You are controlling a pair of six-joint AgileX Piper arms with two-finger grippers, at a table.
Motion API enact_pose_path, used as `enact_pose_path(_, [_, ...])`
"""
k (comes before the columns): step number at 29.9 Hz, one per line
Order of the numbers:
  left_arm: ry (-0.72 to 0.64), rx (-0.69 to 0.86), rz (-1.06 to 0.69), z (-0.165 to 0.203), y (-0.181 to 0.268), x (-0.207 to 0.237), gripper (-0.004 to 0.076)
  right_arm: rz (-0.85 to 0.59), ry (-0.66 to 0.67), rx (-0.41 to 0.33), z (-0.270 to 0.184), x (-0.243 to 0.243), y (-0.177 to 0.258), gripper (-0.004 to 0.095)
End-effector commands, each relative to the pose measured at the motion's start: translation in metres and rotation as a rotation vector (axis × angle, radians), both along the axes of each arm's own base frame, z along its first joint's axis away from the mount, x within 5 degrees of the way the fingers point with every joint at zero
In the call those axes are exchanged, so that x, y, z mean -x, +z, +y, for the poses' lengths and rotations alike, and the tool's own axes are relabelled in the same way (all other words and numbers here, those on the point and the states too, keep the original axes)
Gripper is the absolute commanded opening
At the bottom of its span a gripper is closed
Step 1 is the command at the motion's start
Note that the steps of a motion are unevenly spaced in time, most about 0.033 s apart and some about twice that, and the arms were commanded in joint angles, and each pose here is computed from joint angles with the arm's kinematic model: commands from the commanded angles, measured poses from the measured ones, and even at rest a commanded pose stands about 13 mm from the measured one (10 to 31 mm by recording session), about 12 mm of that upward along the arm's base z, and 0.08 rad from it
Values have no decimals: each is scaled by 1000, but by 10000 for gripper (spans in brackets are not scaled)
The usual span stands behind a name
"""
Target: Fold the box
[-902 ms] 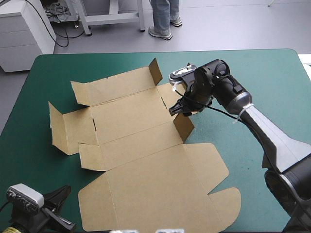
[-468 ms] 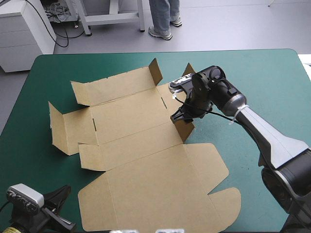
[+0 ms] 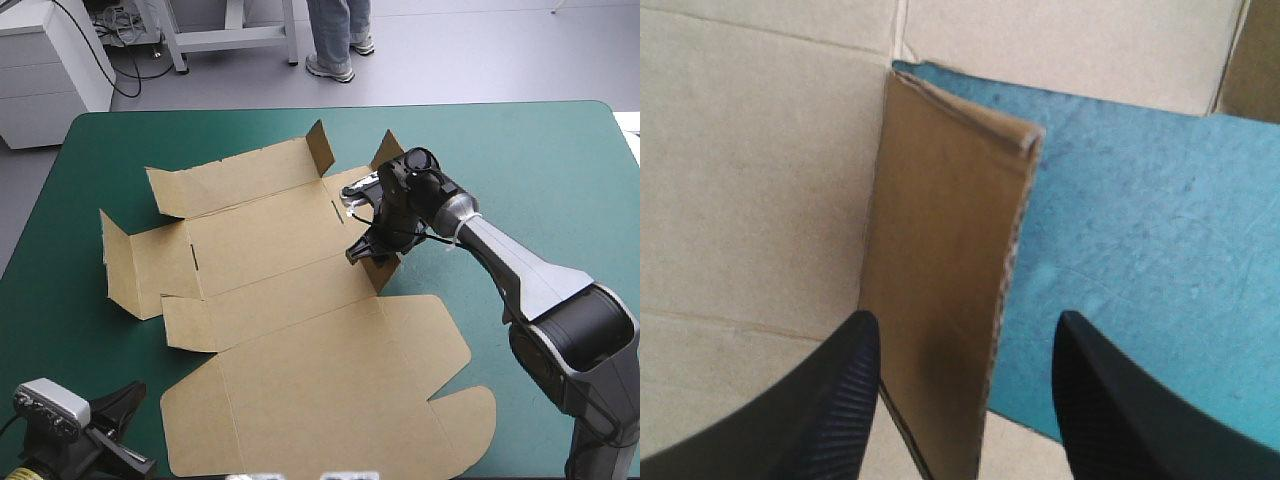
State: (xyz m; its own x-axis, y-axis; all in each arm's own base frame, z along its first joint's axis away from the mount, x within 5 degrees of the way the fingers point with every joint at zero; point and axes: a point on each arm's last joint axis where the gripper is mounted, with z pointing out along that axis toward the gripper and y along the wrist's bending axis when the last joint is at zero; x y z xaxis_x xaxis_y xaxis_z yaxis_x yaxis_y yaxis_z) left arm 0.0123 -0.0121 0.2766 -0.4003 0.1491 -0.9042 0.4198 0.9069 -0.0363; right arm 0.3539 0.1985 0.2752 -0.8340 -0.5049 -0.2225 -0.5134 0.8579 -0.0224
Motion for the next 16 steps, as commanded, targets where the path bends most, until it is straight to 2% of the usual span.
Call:
enact_pose_path(1, [-3, 37, -74, -1, 14, -2, -8, -100, 5, -42, -5, 1, 27, 487])
enact_pose_path(11, [-3, 37, -74, -1, 14, -2, -8, -44, 25, -54, 3, -6, 8, 443])
enact_pose_path(16, [-3, 37, -74, -1, 14, -2, -8, -77, 26, -69, 5, -10, 13, 426])
